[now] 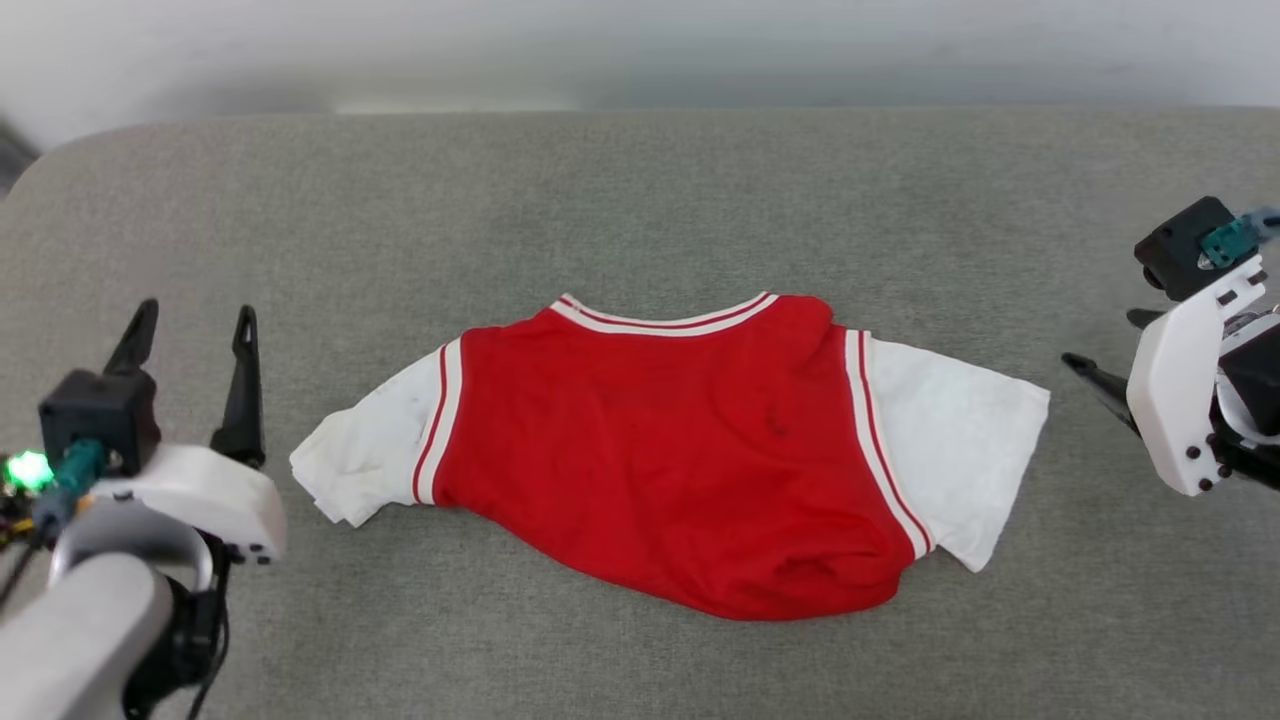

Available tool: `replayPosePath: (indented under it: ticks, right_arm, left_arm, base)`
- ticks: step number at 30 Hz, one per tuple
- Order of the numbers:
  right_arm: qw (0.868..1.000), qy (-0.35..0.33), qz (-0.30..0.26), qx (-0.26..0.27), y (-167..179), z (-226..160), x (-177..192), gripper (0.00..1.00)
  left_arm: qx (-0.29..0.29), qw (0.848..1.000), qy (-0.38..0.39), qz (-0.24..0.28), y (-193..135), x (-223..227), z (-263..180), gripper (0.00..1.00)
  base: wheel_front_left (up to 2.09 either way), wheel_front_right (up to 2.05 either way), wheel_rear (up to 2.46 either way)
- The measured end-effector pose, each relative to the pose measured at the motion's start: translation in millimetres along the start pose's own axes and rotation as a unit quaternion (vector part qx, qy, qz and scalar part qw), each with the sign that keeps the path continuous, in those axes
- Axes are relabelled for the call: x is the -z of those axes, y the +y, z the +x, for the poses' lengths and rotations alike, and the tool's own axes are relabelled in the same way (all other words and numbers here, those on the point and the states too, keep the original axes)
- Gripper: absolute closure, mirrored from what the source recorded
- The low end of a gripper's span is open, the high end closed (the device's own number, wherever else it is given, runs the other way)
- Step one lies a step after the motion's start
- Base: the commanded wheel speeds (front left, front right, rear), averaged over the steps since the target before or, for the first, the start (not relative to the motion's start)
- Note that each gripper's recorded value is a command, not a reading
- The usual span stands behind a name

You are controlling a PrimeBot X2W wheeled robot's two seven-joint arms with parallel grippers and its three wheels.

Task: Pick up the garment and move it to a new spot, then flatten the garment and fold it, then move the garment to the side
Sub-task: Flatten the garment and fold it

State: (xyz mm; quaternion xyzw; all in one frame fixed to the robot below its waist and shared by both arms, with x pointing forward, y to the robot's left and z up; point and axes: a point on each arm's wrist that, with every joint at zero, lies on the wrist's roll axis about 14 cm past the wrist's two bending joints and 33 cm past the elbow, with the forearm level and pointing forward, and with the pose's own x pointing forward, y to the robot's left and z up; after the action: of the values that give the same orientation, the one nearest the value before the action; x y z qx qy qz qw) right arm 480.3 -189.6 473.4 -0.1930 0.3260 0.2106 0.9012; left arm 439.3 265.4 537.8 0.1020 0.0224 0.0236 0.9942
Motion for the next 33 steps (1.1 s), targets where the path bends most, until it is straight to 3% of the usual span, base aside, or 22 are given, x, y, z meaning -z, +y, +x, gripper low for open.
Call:
replayPosePath:
  ticks: [11,18,23,24,25,29,33]
  right_arm:
    - [0.987,0.14,0.014,-0.082,27,40,28,0.0]
    - [0.971,0.207,0.011,-0.116,52,67,63,0.0]
    - [0.969,0.214,0.009,-0.126,59,76,71,0.0]
    - [0.97,0.206,0.008,-0.125,59,77,70,0.69]
    - [0.973,0.197,0.01,-0.122,57,77,68,1.0]
    - [0.985,0.138,0.03,-0.103,41,76,43,1.0]
    - [0.993,0.094,0.046,-0.055,-3,61,19,1.0]
  left_arm:
    - [-0.092,0.995,-0.027,-0.027,5,22,-38,0.0]
    - [-0.102,0.994,-0.016,-0.037,2,39,-45,0.0]
    - [-0.104,0.994,-0.013,-0.04,1,46,-43,0.0]
    - [-0.104,0.994,-0.014,-0.039,1,46,-42,0.0]
    - [-0.104,0.994,-0.016,-0.039,1,45,-41,0.0]
    - [-0.102,0.994,-0.021,-0.04,-1,45,-40,0.0]
    - [-0.098,0.994,-0.029,-0.042,-3,40,-41,0.0]
  base:
    - [0.0,0.0,0.0]
    - [0.0,0.0,0.0]
    - [0.0,0.0,0.0]
    - [0.0,0.0,0.0]
    - [0.0,0.0,0.0]
    - [0.0,0.0,0.0]
    - [0.0,0.0,0.0]
